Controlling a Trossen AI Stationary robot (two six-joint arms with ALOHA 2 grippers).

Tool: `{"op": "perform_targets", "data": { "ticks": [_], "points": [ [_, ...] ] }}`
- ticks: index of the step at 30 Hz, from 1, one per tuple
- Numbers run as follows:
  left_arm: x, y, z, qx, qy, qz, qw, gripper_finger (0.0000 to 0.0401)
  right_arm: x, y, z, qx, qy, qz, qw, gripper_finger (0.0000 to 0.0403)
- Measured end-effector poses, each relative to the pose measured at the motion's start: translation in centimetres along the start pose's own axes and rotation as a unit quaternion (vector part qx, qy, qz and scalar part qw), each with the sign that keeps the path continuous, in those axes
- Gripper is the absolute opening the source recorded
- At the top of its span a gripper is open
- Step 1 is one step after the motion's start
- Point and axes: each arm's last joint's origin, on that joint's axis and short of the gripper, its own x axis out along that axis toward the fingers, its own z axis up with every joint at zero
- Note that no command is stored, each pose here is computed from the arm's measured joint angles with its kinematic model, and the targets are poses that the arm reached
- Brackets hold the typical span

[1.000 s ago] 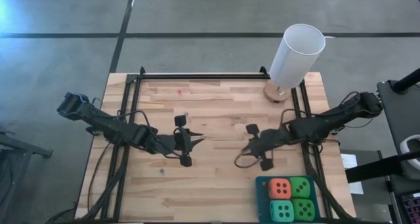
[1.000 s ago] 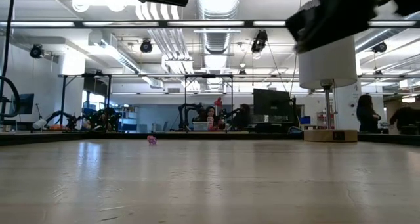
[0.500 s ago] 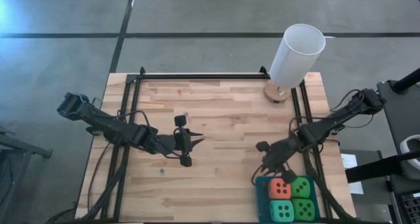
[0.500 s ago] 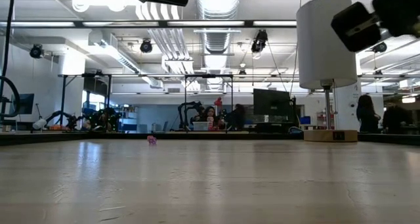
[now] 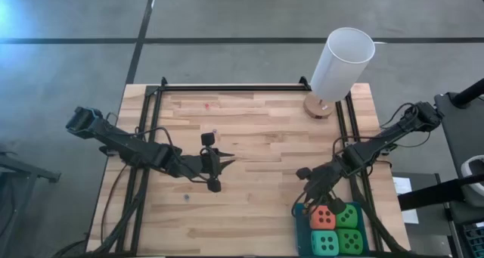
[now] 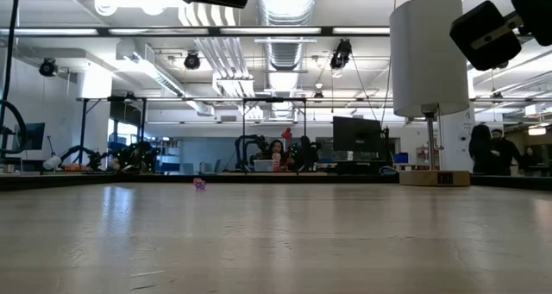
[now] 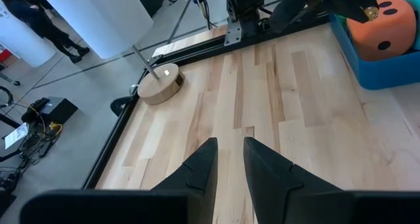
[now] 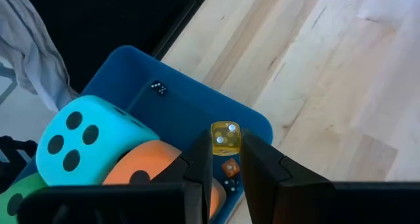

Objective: Pick & Place Dice
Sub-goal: Put the small yellow die into the blue bin

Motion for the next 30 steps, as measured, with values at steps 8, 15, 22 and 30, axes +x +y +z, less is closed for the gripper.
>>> {"op": "perform_targets", "data": {
  "ticks": [8, 15, 22, 30],
  "points": [
    [0.0, 0.0, 0.0, 0.000, 0.000, 0.000, 1.000, 0.0078, 0.8, -0.3, -0.9, -0.002, -0.009, 0.005, 1.000, 0.0050],
    [0.0, 0.0, 0.0, 0.000, 0.000, 0.000, 1.000, 0.0078, 1.1, -0.4, -1.4, -0.010, -0.011, 0.011, 1.000, 0.0050],
    [0.0, 0.0, 0.0, 0.000, 0.000, 0.000, 1.000, 0.0078, 2.1, -0.6, -1.3, -0.009, -0.010, 0.015, 1.000, 0.0050],
    [0.0, 0.0, 0.0, 0.000, 0.000, 0.000, 1.000, 0.0078, 3.5, -0.9, -1.1, -0.007, -0.006, 0.034, 0.999, 0.0050]
  ]
}}
